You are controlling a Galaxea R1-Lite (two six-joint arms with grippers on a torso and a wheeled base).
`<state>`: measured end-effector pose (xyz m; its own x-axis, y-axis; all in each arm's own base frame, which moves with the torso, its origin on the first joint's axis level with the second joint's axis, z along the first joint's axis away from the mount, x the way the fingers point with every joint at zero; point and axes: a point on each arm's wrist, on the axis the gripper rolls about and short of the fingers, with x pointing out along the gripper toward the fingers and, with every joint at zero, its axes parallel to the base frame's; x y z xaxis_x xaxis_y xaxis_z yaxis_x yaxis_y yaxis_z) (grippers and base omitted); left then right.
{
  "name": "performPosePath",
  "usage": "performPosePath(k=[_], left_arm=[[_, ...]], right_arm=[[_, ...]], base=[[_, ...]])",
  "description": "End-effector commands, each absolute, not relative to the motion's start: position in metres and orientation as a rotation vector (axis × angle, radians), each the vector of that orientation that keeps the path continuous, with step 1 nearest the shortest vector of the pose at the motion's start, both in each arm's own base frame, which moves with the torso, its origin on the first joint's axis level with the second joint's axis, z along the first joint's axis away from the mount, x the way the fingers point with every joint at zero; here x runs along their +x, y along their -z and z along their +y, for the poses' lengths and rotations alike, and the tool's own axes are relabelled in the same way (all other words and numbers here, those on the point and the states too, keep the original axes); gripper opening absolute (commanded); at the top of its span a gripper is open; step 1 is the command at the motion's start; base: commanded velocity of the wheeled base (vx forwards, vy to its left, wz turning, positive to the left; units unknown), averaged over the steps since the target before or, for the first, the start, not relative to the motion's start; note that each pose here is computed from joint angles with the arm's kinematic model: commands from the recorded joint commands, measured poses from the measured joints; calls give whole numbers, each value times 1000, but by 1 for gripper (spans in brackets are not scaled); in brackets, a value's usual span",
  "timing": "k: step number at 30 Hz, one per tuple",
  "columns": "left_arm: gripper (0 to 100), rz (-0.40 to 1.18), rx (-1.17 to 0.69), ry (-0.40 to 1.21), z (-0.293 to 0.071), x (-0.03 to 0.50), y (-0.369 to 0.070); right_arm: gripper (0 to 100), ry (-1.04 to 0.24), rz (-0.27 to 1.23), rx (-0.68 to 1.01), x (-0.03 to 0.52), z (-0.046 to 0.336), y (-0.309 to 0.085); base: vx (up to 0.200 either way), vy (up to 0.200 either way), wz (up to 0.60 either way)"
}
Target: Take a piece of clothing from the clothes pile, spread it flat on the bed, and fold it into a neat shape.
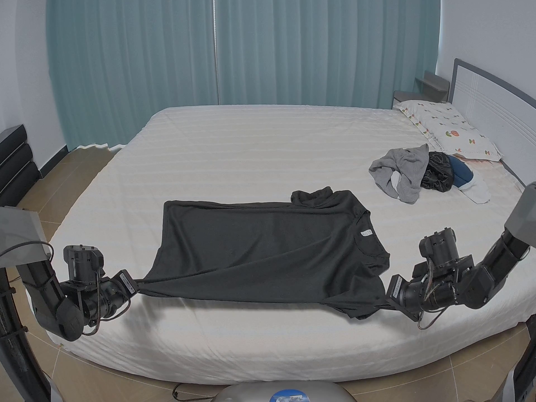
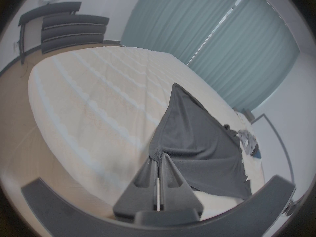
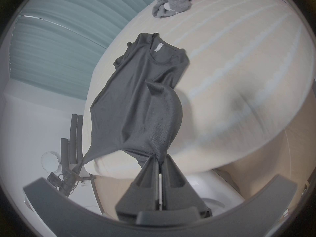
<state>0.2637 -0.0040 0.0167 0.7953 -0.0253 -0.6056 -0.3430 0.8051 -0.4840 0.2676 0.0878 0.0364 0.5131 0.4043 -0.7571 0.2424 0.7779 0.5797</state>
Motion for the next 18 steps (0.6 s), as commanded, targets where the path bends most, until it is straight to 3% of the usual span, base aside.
performPosePath(k=[1,18], left_arm=[[0,700,-527,-174,-4,244,-12],[0,863,-322,-114,-8,210,4]], right_arm=[[0,-133,1064,667,233,80,-46],[0,-171,1216,499,188,76,-22]], base=[[0,0,0],[0,0,0]])
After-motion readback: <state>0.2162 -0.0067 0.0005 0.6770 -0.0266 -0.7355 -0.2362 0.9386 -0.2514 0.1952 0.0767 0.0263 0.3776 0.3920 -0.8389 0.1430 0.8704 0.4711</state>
